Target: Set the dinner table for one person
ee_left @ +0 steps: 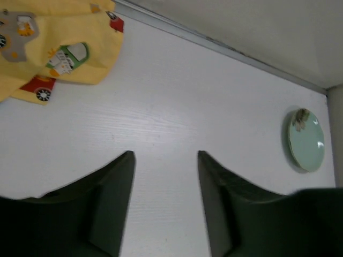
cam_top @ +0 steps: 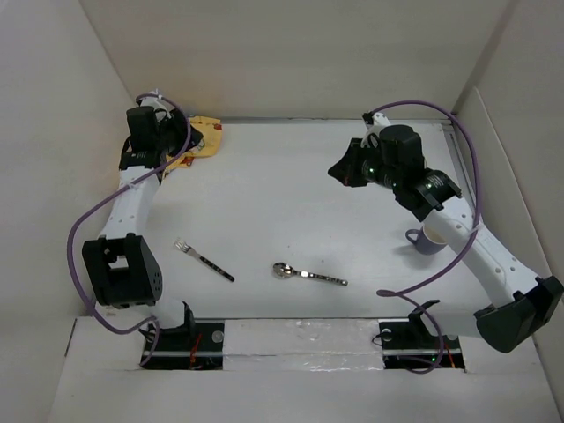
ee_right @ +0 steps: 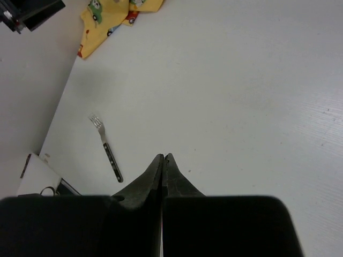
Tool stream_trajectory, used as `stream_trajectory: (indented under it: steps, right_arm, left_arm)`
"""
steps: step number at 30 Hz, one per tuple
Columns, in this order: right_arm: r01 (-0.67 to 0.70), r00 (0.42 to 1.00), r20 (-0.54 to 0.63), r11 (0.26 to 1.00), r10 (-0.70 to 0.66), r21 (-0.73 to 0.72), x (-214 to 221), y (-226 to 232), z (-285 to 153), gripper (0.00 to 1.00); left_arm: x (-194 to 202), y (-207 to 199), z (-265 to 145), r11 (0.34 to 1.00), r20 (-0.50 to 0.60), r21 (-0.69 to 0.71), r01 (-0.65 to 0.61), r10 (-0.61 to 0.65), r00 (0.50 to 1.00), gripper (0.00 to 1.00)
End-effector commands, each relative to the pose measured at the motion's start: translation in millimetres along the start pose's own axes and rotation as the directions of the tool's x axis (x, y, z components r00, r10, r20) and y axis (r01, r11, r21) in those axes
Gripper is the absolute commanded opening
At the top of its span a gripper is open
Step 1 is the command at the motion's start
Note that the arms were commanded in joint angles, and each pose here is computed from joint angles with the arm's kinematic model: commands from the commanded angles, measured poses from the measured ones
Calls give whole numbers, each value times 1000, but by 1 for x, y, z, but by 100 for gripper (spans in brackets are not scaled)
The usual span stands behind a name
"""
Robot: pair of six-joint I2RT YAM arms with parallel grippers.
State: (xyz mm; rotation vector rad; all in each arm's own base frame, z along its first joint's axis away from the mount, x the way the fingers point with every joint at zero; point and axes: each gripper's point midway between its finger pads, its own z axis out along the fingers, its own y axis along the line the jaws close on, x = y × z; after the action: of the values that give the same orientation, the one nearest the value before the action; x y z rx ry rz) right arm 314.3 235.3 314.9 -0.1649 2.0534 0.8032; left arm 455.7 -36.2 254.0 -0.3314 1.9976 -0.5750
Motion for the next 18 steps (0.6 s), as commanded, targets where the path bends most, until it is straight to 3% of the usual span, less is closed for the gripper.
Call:
stream_trajectory:
  steps: [1,4,9,11,12,14,18]
  right_arm:
    - [22,999,43,999,-21,-32,-16,7,-1,0]
    - [21,999,31,999,-20,-41,-16,10,2,0]
    - [25,999,29,1000,-25,-11,-17,4,3,0]
    - [21,1000,19,1000,-21,-3,-12,1,6,0]
    - [21,1000,19,1000,-21,-3,-12,1,6,0]
    - [16,1000,9,1000,-16,-4,-8,0,8,6]
    - [15,999,-29,999,-15,-31,-1,2,16,38]
  left_arm:
    - [-51,10,3,992,124,-118,-48,63,990,39]
    - [-60,38,27,969,101,-245,-24,50,994,0]
    - [-60,86,76,918,20,-396,-33,44,999,4]
    - [-50,114,96,888,-25,-458,-44,37,999,47]
    - [-53,121,93,883,-18,-467,-36,31,999,47]
    - [-47,127,108,888,-42,-458,-38,22,999,58]
    - [-34,135,133,900,-85,-433,-44,8,996,71]
